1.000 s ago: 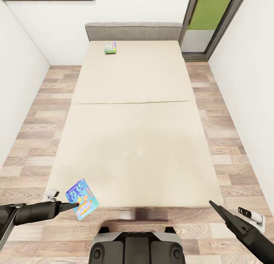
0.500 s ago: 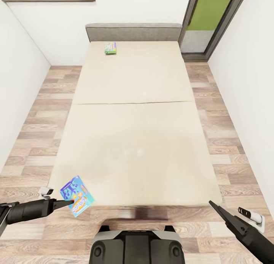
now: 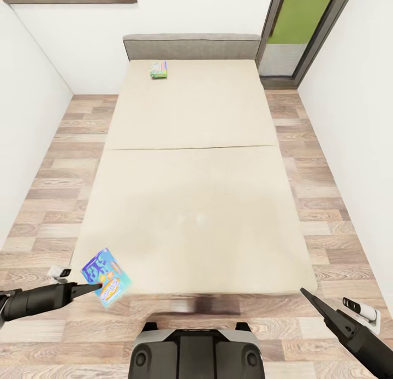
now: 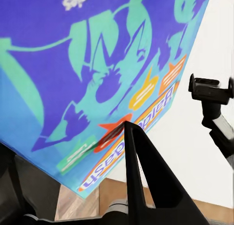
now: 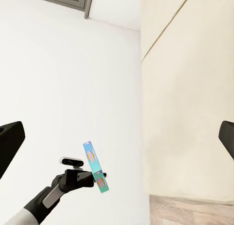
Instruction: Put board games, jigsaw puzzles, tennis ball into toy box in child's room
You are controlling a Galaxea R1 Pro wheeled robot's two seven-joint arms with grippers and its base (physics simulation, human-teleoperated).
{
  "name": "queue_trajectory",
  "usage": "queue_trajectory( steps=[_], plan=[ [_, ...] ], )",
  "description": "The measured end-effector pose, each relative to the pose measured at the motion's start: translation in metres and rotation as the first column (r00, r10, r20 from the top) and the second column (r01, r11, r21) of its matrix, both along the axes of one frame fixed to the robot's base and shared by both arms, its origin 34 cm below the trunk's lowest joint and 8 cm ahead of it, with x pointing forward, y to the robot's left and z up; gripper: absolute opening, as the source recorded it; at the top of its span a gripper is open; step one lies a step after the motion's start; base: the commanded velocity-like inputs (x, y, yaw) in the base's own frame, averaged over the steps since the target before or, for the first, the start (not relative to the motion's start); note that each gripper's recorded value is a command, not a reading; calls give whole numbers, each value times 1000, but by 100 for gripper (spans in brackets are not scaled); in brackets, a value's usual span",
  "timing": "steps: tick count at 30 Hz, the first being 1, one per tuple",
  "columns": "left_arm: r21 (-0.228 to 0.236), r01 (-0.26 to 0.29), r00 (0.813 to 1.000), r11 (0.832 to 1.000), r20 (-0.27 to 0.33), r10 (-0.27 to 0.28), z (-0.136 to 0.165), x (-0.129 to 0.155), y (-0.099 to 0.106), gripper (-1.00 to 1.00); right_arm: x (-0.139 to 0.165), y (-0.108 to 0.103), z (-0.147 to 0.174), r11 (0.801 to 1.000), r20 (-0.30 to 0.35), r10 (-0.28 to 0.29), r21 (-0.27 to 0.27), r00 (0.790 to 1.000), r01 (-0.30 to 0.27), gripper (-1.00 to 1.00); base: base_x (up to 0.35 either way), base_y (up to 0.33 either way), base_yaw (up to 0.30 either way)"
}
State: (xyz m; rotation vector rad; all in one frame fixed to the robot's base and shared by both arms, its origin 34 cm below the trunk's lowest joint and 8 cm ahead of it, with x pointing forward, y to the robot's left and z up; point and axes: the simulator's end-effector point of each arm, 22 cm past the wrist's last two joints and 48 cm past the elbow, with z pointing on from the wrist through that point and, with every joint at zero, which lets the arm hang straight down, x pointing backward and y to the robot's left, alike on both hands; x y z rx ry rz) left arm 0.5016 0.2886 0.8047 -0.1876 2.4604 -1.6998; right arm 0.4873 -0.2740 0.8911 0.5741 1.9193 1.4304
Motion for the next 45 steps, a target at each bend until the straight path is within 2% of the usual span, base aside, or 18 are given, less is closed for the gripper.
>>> queue_trajectory(
  steps=[5, 14, 15, 19, 23, 25, 34, 39, 44, 45],
  plan=[
    [-31, -33, 999, 999, 32, 34, 12, 9, 7, -100, 0, -1, 0, 1000, 0, -1, -2, 1000, 1, 100, 0, 0, 0],
    [-47, -51, 998, 998, 42, 53, 17, 12, 10, -100, 0, -2, -4, 1000, -2, -5, -26, 1000, 5, 100, 0, 0, 0],
    [-49, -53, 998, 997, 42, 55, 18, 13, 10, -100, 0, -3, -7, 999, -12, -7, -35, 1000, 7, 100, 0, 0, 0],
    [-98, -98, 994, 990, 30, 101, 27, 21, 10, -100, -2, -15, -39, 989, -125, -43, -143, 991, 24, 100, 0, 0, 0],
    [-142, -148, 989, 979, -15, 147, 36, 28, 13, -100, -6, -20, -54, 982, -184, -63, -185, 981, 28, 100, 0, 0, 0],
    [-147, -164, 986, 975, -39, 160, 38, 30, 18, -100, -7, -21, -58, 981, -201, -67, -191, 977, 28, 100, 0, 0, 0],
    [-112, -190, 976, 975, -125, 176, 42, 32, 45, -100, -7, -20, -59, 980, -202, -67, -195, 977, 27, 100, 0, 0, 0],
    [-83, -222, 962, 972, -180, 204, 35, 28, 62, -100, -6, -20, -59, 980, -201, -66, -197, 977, 26, 100, 0, 0, 0],
    [-69, -245, 953, 967, -203, 227, 31, 25, 72, -100, -6, -20, -58, 980, -201, -67, -197, 977, 26, 100, 0, 0, 0],
    [-52, -263, 942, 963, -228, 245, 24, 21, 80, -100, -6, -20, -58, 980, -201, -67, -197, 977, 27, 100, 0, 0, 0]
  ],
)
